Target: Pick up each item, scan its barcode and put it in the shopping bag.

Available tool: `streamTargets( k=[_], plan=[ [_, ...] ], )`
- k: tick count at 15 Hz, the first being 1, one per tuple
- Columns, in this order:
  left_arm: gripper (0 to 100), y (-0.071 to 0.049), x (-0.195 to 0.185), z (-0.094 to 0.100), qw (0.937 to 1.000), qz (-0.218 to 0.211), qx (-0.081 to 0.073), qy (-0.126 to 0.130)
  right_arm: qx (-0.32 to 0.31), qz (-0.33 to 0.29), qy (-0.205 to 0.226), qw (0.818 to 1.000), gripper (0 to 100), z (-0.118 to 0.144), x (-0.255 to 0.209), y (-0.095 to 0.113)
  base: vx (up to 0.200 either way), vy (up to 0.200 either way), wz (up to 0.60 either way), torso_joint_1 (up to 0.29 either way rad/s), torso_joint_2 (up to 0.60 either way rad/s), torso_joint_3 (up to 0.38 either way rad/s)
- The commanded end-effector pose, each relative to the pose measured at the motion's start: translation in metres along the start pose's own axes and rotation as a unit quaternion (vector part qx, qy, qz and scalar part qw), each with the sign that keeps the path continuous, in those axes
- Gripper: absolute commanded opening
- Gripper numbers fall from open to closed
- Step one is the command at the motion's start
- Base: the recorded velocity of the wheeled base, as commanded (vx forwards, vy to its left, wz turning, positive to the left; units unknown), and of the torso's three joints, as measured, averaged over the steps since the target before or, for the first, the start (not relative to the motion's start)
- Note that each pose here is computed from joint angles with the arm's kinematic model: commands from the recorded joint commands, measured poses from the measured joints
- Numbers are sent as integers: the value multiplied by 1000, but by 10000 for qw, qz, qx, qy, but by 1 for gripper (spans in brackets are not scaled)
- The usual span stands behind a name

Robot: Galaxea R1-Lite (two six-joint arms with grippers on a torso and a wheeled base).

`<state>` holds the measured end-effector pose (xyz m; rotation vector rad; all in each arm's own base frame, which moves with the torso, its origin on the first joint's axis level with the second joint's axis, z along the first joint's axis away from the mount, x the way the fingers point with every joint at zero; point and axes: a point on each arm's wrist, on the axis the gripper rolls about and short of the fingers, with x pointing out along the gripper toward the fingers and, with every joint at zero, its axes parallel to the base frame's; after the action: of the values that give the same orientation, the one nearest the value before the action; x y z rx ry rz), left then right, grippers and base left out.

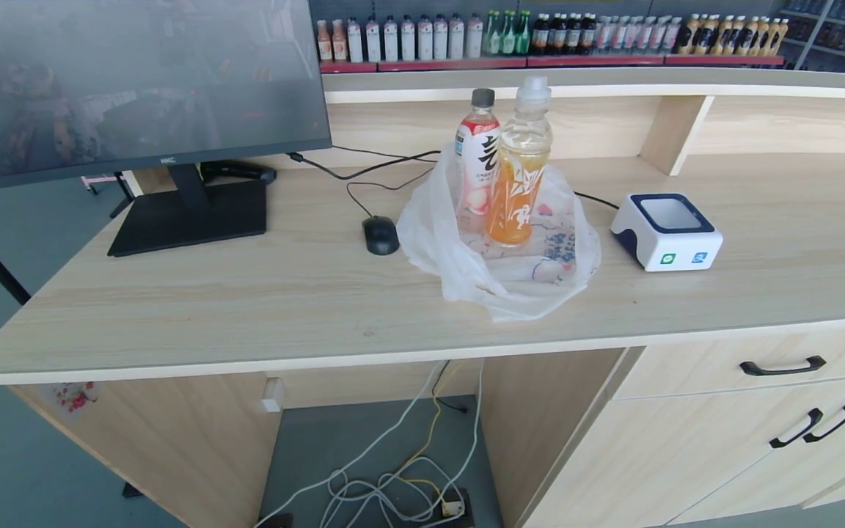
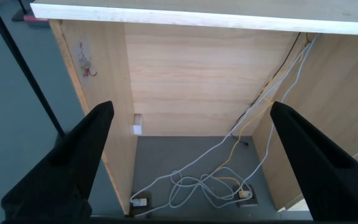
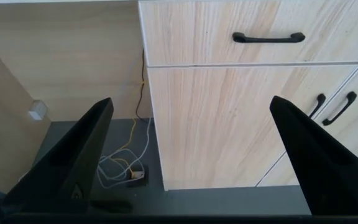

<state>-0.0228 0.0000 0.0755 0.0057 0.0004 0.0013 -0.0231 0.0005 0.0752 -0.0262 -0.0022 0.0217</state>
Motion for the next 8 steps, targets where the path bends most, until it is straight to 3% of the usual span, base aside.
streamTargets(
  k=[1,8],
  plan=[
    [100,0,0,0,10000,1,-6,-2,1,7,17,10000,100,0,0,0,0,-200,0,7,-12,-2],
    [100,0,0,0,10000,1,-36,-2,16,7,17,10000,100,0,0,0,0,-200,0,4,4,3]
  ],
)
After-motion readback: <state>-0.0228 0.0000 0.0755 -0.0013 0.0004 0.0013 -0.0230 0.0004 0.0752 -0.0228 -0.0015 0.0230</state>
